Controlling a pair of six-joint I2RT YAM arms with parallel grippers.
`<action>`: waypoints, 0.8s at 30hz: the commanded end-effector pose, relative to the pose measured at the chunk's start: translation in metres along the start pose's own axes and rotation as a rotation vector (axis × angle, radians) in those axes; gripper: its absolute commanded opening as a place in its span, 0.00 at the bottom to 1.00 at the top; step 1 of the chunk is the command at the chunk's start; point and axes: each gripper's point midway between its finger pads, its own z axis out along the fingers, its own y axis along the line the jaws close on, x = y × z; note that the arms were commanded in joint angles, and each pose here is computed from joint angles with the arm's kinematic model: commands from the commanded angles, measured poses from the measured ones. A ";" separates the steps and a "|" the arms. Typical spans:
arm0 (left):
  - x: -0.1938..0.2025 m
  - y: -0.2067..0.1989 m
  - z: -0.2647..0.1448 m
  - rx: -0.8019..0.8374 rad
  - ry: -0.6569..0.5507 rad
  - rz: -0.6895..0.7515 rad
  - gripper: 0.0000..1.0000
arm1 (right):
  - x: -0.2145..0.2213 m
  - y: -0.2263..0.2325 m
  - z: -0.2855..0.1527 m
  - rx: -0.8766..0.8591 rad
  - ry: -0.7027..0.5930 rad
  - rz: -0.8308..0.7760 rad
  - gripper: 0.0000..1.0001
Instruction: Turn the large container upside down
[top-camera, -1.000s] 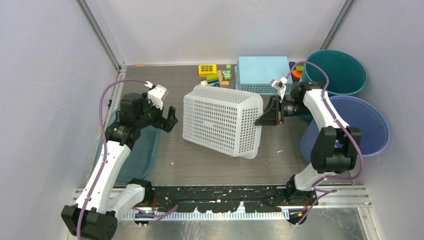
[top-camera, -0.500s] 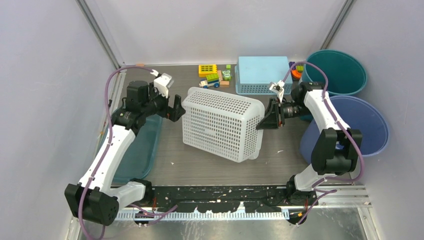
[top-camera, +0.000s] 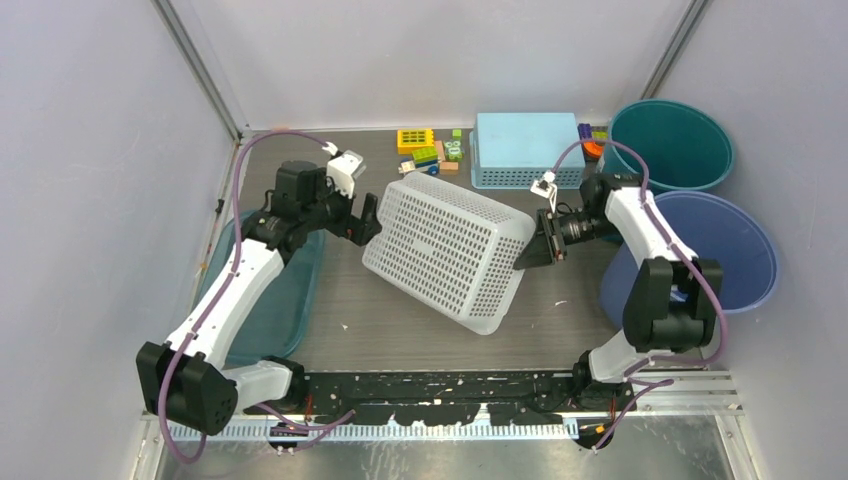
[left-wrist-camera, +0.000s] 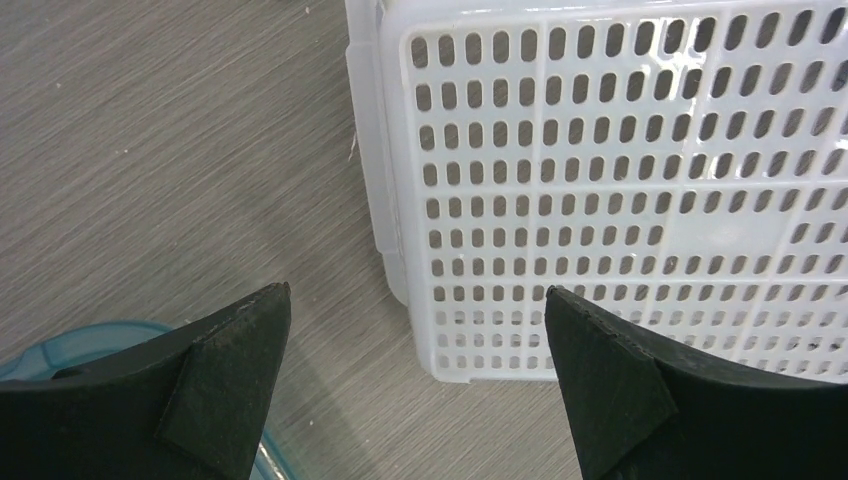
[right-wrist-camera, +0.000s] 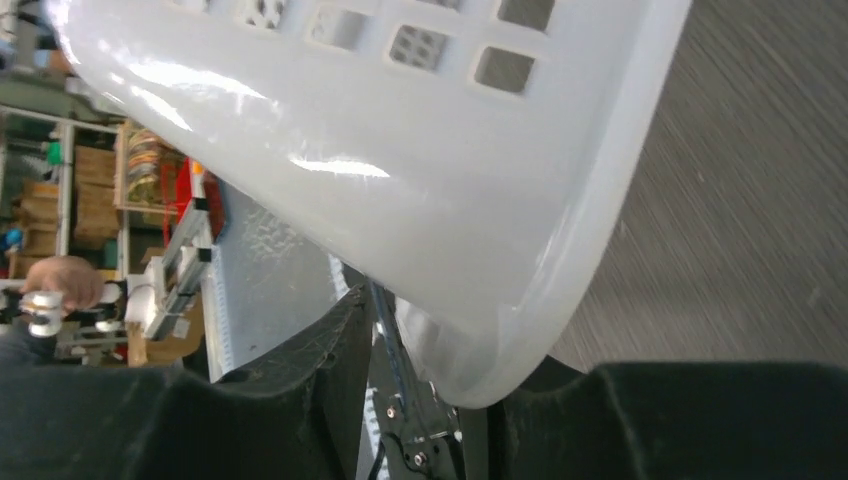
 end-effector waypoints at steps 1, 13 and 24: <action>-0.031 -0.002 -0.005 -0.002 -0.092 0.055 1.00 | -0.005 -0.029 -0.006 0.248 -0.041 0.032 0.43; -0.020 -0.003 0.001 -0.009 -0.080 0.046 1.00 | -0.013 -0.042 -0.002 0.263 -0.082 0.055 0.26; -0.015 0.002 0.006 -0.032 -0.072 0.020 1.00 | -0.005 -0.067 0.002 0.318 -0.088 0.129 0.14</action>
